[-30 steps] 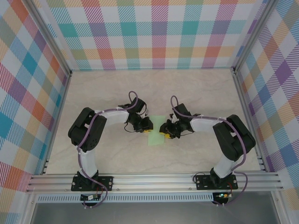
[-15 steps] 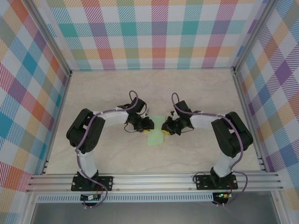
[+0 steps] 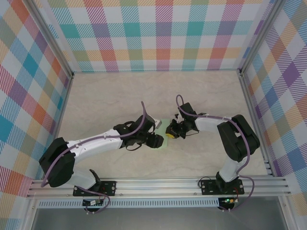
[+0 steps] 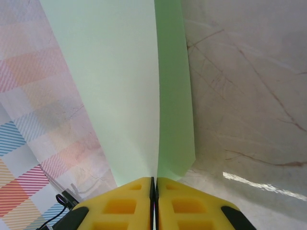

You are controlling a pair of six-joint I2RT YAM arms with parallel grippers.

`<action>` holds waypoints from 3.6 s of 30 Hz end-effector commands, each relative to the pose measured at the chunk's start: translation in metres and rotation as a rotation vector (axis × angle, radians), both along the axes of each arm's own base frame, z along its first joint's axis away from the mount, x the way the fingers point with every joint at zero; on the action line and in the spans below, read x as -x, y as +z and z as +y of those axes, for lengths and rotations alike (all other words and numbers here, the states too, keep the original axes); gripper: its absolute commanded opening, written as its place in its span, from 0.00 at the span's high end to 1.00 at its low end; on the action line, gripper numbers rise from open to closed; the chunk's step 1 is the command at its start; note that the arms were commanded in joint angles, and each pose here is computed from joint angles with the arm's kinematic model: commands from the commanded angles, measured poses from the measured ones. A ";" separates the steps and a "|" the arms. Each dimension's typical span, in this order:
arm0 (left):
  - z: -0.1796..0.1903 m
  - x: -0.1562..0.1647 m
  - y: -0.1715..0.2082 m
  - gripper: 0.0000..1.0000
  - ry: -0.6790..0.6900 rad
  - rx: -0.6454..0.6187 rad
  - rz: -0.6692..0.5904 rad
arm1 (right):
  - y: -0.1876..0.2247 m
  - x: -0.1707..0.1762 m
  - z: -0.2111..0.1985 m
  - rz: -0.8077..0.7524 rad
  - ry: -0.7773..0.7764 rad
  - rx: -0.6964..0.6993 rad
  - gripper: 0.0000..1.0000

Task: Fold a paper plane with a square sheet of paper (pick it up from the middle)
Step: Third fold the triangle at the center of the table.

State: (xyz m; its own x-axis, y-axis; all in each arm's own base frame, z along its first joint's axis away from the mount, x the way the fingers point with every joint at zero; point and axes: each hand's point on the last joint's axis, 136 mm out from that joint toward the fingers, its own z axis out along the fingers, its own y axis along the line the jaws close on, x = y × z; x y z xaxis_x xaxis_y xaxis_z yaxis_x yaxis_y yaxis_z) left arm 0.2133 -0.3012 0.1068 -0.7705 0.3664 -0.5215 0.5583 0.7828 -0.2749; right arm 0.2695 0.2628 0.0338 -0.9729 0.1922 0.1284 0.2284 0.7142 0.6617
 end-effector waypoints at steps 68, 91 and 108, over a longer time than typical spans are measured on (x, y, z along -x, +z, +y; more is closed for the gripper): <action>-0.011 -0.003 -0.034 1.00 -0.148 -0.122 0.042 | -0.012 -0.055 0.015 -0.009 0.177 0.072 0.93; 0.014 -0.050 -0.059 1.00 -0.052 -0.121 0.132 | -0.026 -0.048 0.010 0.014 0.234 0.145 0.89; 0.017 -0.062 -0.068 0.98 -0.025 -0.134 0.131 | -0.031 -0.045 0.009 0.026 0.221 0.146 0.88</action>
